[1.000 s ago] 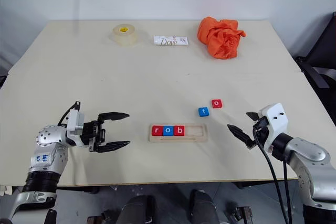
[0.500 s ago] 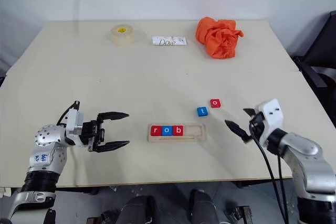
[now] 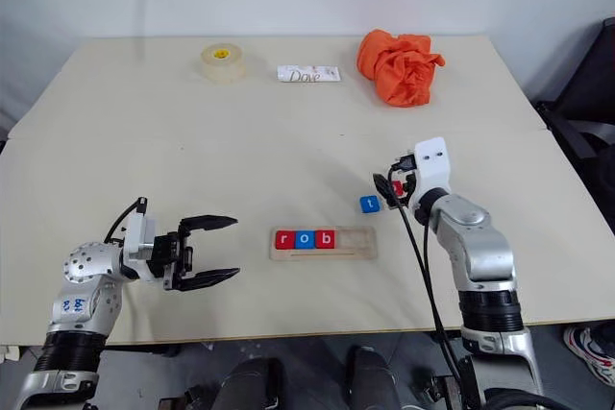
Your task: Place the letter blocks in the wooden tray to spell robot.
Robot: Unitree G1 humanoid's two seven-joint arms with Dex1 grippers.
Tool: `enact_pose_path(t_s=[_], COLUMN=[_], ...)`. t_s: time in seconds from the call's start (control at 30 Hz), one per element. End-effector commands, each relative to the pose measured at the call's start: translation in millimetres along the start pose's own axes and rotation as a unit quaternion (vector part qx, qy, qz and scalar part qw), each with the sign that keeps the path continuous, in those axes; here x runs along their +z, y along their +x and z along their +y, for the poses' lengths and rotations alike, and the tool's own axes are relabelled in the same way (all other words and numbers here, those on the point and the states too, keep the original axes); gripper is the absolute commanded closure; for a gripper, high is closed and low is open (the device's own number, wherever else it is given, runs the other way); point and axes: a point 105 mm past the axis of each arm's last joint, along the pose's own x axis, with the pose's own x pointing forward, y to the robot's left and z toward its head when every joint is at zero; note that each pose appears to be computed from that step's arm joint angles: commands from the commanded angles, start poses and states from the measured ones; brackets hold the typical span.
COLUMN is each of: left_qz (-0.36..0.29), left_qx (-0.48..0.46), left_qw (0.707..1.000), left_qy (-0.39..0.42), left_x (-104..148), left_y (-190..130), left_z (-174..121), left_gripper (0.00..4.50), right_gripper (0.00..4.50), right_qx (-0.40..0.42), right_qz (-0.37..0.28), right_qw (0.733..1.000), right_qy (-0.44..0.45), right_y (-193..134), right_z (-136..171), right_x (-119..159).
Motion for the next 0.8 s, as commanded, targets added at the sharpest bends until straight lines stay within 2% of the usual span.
enact_pose_path(t_s=[0.03, 0.6, 0.7, 0.8], left_qz=[-0.014, -0.024, -0.024, -0.025], left_qx=[0.006, 0.011, 0.011, 0.01], left_qw=[1.0, 1.0, 0.999, 0.999], left_qy=[0.016, 0.016, 0.017, 0.017], left_x=[10, 7, 6, 6], left_y=[-1, 6, 6, 6], left_z=[-2, -3, -3, -3], left_gripper=[0.0, 0.0, 0.0, 0.0], right_gripper=[0.01, 0.01, 0.58, 1.6], right_qx=[-0.019, -0.008, -0.014, -0.017], right_qz=[-0.003, 0.041, 0.04, 0.039], right_qw=[1.0, 0.999, 0.999, 0.999], right_qy=[-0.01, -0.006, -0.008, -0.006], right_y=[0, -1, 1, 1], right_z=[-5, 2, 2, 3], right_x=[5, -16, -17, -17])
